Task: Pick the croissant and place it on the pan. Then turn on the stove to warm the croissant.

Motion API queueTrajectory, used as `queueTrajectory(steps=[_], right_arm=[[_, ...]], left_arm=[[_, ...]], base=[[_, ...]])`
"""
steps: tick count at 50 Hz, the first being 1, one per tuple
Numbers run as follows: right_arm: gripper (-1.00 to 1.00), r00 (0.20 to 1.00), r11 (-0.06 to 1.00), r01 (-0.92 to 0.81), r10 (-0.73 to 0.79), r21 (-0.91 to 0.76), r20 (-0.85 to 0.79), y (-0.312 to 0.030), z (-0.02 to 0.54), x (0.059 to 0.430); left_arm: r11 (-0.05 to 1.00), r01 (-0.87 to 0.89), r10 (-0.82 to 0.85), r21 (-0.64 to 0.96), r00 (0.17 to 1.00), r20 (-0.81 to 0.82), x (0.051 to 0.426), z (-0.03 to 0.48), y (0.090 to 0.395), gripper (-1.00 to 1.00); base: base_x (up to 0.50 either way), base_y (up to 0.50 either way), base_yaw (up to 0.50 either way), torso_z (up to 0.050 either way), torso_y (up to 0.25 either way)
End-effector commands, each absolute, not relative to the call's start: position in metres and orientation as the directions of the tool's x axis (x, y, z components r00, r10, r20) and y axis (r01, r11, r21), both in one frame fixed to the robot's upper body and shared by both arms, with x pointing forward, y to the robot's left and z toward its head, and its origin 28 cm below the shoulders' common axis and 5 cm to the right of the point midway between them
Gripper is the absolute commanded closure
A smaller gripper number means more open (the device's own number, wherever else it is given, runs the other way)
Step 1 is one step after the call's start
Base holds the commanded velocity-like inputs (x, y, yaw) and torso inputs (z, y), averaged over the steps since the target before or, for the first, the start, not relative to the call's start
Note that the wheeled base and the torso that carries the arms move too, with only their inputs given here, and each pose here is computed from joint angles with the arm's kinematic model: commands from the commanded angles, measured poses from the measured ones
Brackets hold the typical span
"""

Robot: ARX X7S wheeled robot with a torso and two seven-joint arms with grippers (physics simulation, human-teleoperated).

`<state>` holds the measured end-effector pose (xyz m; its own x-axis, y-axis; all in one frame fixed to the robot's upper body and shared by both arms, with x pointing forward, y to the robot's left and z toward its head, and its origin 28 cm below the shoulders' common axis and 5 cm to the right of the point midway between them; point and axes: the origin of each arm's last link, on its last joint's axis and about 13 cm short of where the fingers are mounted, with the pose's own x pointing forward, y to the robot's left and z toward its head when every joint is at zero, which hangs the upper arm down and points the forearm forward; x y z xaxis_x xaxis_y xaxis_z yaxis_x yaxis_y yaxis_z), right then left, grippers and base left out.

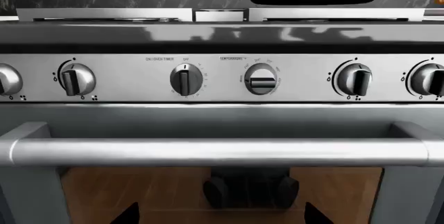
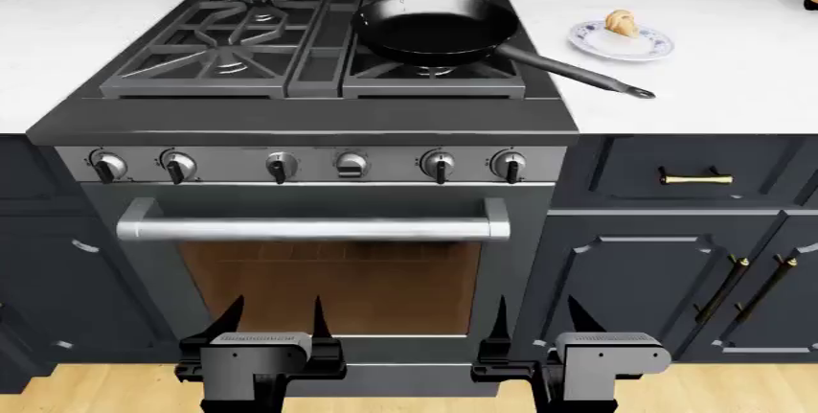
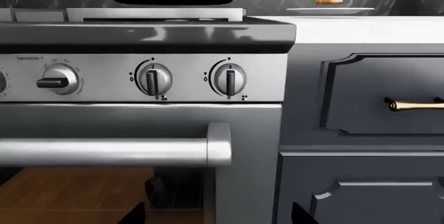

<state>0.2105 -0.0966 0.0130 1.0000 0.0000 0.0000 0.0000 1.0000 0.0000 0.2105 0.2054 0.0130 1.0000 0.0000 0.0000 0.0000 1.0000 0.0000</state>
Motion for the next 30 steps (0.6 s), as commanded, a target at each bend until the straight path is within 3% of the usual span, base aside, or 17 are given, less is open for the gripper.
queueTrajectory(steps=[1,23,30], right_arm=[[-1.00,1.000,1.000,0.002,-0.002,-0.003,0.001,-0.0963,0.0130,0.2105],[-1.00,1.000,1.000,0.005,-0.004,-0.019,0.016,-0.0957,0.0128,0.2116],[-1.00,1.000,1.000,0.006,-0.005,-0.019,0.018,-0.0961,0.0130,0.2117]], left_arm=[[1.000,0.000,0.000,0.000,1.000,0.002,0.2105,0.0132,0.2055,-1.00],[1.000,0.005,-0.005,-0.003,1.000,-0.015,0.2103,0.0113,0.2051,-1.00],[1.000,0.007,-0.007,-0.010,1.000,-0.029,0.2102,0.0099,0.2047,-1.00]], base=[[0.00,0.00,0.00,0.000,0.000],[0.00,0.00,0.00,0.000,0.000],[0.00,-0.48,0.00,0.000,0.000]])
